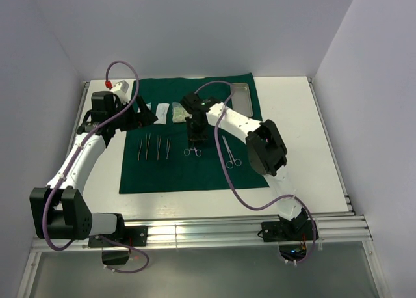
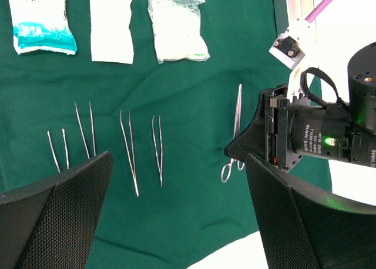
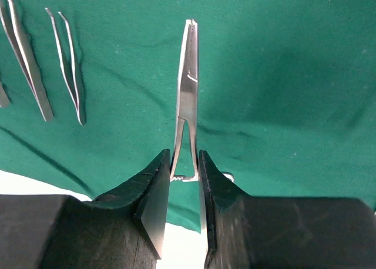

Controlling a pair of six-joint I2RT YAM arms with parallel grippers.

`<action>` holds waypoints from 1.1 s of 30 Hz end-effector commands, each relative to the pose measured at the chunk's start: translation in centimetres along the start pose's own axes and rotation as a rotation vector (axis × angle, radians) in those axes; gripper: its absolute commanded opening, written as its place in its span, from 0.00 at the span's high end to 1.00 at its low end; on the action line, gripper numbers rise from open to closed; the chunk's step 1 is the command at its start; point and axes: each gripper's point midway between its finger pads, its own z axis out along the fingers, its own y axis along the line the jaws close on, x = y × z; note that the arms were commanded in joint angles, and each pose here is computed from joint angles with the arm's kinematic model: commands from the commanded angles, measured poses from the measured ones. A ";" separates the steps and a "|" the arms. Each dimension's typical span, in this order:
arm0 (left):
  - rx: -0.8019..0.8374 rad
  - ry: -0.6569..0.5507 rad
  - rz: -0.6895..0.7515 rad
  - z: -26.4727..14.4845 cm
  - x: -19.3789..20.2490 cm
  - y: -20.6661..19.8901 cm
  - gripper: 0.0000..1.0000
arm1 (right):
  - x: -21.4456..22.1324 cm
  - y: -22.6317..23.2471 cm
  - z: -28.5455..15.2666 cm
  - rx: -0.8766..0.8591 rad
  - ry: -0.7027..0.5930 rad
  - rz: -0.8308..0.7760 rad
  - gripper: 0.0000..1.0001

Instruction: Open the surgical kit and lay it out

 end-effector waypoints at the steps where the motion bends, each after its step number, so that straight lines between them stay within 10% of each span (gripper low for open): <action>1: 0.044 -0.053 0.003 -0.8 -1.2 -1.0 0.01 | 0.9 -0.1 0.7 0.037 0.018 0.030 1.00; 15: 0.055 -0.045 -0.014 -0.6 -0.6 -0.7 0.01 | 0.9 -1.3 2.7 0.106 0.024 0.049 0.92; 28: 0.067 -0.038 -0.010 -0.6 -0.6 -0.8 0.01 | -1.0 -0.8 0.8 0.076 -0.033 0.055 0.36; 33: 0.104 -0.046 0.010 -0.8 -1.4 -1.8 0.01 | -3.7 -0.7 -4.1 0.031 -0.152 0.024 0.37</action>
